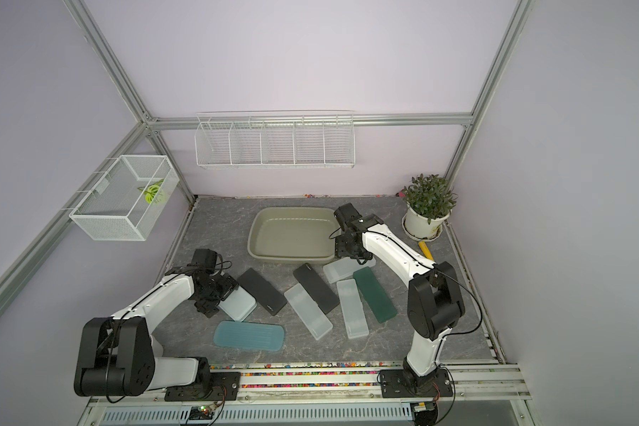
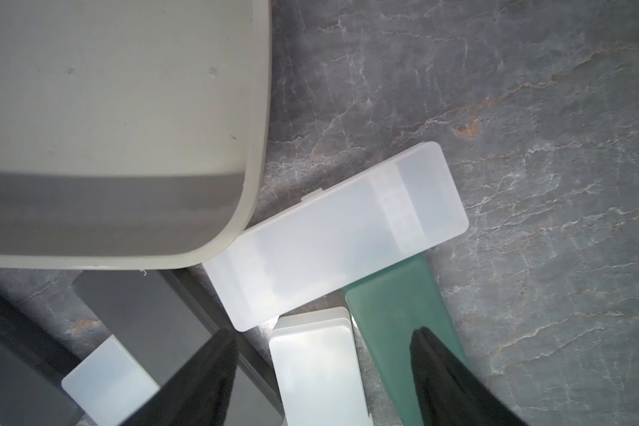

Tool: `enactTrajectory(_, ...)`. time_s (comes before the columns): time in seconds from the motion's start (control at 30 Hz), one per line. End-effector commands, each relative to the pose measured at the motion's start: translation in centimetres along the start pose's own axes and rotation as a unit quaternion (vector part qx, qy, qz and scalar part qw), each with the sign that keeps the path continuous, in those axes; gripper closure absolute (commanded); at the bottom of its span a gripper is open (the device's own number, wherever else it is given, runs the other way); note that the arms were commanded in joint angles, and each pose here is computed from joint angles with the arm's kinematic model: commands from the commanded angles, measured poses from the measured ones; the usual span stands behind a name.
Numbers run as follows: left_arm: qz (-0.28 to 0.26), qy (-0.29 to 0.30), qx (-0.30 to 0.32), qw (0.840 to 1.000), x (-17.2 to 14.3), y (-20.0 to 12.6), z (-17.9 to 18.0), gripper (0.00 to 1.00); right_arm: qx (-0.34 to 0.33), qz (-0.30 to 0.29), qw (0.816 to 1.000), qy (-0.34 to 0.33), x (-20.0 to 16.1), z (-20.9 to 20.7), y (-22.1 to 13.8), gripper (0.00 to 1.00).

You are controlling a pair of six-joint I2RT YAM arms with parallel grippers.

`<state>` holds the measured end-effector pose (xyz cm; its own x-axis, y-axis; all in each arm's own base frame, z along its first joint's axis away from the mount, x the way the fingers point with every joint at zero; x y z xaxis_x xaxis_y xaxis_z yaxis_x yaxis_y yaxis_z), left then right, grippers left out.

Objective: Put the pencil case into the storage box
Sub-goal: Adjust the pencil case at the center of the board.

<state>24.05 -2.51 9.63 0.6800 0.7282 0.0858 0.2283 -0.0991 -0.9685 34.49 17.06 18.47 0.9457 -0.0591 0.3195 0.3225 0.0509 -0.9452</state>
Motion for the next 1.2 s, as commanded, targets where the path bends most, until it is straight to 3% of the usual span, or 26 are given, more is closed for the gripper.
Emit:
enactTrajectory(0.0,0.002,-0.006,-0.016,1.000,-0.1,0.4,0.1,0.09,0.007,0.015,1.000,-0.009,-0.7,0.0,0.0,0.21)
enactTrajectory(0.2,0.004,0.016,-0.041,0.999,-0.4,1.9,0.1,0.14,0.007,0.027,1.000,-0.015,-0.9,0.1,0.6,0.21)
enactTrajectory(0.5,0.000,0.066,-0.046,0.997,0.2,2.2,-0.6,0.10,0.005,0.039,0.999,-0.022,-0.9,0.4,1.4,0.21)
enactTrajectory(0.6,0.003,0.078,-0.043,0.996,0.4,2.4,-0.8,0.16,0.009,0.043,0.999,-0.022,-0.8,0.6,1.7,0.21)
enactTrajectory(0.9,0.013,0.105,-0.031,0.994,0.2,2.3,-0.6,0.51,0.026,0.059,0.998,-0.025,-1.0,1.1,2.0,0.21)
enactTrajectory(1.07,0.001,0.120,0.001,0.993,0.9,1.3,-0.4,0.54,0.031,0.072,0.997,-0.021,-1.9,0.9,2.3,0.21)
enactTrajectory(1.17,0.001,0.128,0.015,0.992,1.1,0.4,-0.3,0.47,0.033,0.078,0.996,-0.021,-2.4,0.8,2.2,0.21)
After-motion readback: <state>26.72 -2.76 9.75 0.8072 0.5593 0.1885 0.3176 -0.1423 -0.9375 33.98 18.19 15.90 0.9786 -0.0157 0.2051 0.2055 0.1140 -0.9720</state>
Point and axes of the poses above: each gripper's point midway between its finger pads, its own y axis out along the fingers, its own z axis along the line the jaws close on, x = y × z, the point moved 6 cm from there along -y, back along the fingers, and after that the axes turned 2 degrees about y, right-handed, at the moved point
